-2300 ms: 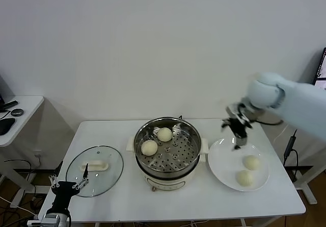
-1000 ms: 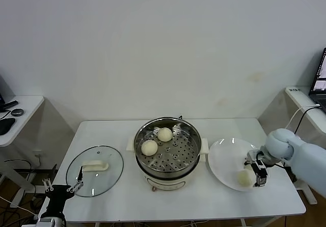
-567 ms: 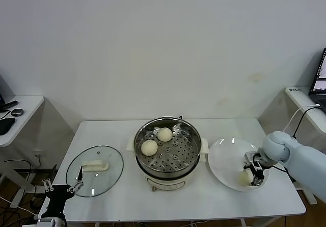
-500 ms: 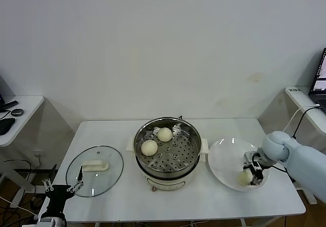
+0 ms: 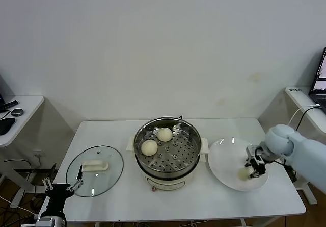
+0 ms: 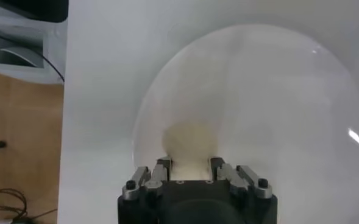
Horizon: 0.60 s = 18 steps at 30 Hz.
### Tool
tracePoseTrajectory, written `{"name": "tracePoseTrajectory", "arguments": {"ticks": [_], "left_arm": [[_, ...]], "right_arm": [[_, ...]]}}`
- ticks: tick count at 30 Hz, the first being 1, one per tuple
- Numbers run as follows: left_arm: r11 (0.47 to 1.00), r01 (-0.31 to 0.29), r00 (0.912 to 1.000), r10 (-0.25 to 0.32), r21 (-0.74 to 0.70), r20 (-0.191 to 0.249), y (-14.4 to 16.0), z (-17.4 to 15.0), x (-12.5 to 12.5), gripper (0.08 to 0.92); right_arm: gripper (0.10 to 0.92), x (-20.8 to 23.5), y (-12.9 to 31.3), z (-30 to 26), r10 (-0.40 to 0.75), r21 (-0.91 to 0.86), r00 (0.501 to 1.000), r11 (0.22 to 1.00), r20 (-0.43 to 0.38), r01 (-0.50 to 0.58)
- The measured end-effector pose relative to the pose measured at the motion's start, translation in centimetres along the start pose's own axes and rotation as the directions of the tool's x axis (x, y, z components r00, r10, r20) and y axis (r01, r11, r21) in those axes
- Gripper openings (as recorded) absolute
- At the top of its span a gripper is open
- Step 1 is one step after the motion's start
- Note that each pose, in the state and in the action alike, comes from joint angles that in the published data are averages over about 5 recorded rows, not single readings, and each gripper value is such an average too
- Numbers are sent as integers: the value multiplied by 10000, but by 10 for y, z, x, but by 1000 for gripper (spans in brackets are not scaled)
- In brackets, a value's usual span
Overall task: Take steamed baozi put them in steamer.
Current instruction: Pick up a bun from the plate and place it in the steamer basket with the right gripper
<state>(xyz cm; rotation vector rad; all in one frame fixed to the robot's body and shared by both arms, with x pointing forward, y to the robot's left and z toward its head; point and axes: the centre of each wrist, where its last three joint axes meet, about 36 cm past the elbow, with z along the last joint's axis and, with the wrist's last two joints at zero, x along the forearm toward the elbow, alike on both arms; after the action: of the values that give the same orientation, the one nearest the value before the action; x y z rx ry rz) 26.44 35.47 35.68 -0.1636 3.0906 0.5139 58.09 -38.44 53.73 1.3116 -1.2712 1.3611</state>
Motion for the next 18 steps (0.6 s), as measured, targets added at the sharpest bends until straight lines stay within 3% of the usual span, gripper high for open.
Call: {"name": "tracePoseTrajectory", "arguments": {"ticks": [11, 18], "left_arm": [[9998, -40, 9999, 38, 183, 122, -1, -4, -5, 823], [9997, 63, 9999, -67, 250, 152, 2, -5, -4, 823]], "right_arm": [[427, 123, -75, -82, 1324, 2236, 9827, 9616, 1297, -1591], [432, 140, -97, -172, 908, 4471, 9712, 8755, 2205, -1834]]}}
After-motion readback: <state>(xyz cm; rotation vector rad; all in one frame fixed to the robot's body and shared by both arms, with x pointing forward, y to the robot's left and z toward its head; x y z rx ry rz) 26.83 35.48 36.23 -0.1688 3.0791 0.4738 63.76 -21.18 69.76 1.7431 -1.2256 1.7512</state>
